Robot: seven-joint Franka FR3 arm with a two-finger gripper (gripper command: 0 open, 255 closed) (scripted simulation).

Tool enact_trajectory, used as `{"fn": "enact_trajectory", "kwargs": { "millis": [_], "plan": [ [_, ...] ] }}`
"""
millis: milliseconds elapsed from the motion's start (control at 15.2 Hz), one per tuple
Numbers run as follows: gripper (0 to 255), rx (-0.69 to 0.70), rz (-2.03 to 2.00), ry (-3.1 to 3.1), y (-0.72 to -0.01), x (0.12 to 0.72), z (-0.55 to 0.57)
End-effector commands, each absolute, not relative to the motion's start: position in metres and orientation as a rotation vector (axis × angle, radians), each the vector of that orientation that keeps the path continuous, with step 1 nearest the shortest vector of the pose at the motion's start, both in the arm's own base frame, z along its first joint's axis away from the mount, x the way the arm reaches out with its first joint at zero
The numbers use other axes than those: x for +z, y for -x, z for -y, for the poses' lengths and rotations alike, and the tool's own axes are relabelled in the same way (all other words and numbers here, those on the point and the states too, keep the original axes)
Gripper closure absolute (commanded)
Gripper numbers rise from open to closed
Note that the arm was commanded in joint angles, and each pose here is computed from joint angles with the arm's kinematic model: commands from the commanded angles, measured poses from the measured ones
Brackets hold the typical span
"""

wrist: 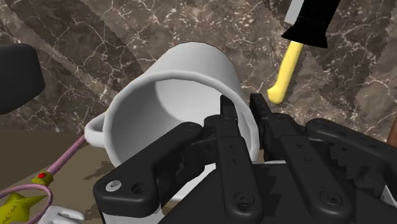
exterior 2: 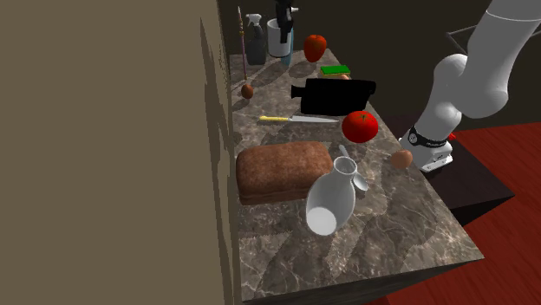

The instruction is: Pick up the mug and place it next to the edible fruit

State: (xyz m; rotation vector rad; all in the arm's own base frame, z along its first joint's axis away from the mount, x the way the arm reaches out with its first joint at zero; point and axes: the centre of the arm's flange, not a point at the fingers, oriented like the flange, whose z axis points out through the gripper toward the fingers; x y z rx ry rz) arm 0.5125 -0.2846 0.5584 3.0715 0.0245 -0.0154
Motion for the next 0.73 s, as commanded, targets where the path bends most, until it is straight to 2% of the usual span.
{"fn": "enact_trajectory", "kwargs": {
  "millis": [0, 660],
  "plan": [
    [255, -0.015, -0.027, -3.071, -0.498, 0.558, 0.306],
    [255, -0.015, -0.027, -3.071, -0.429, 0.558, 0.419]
  ]
}}
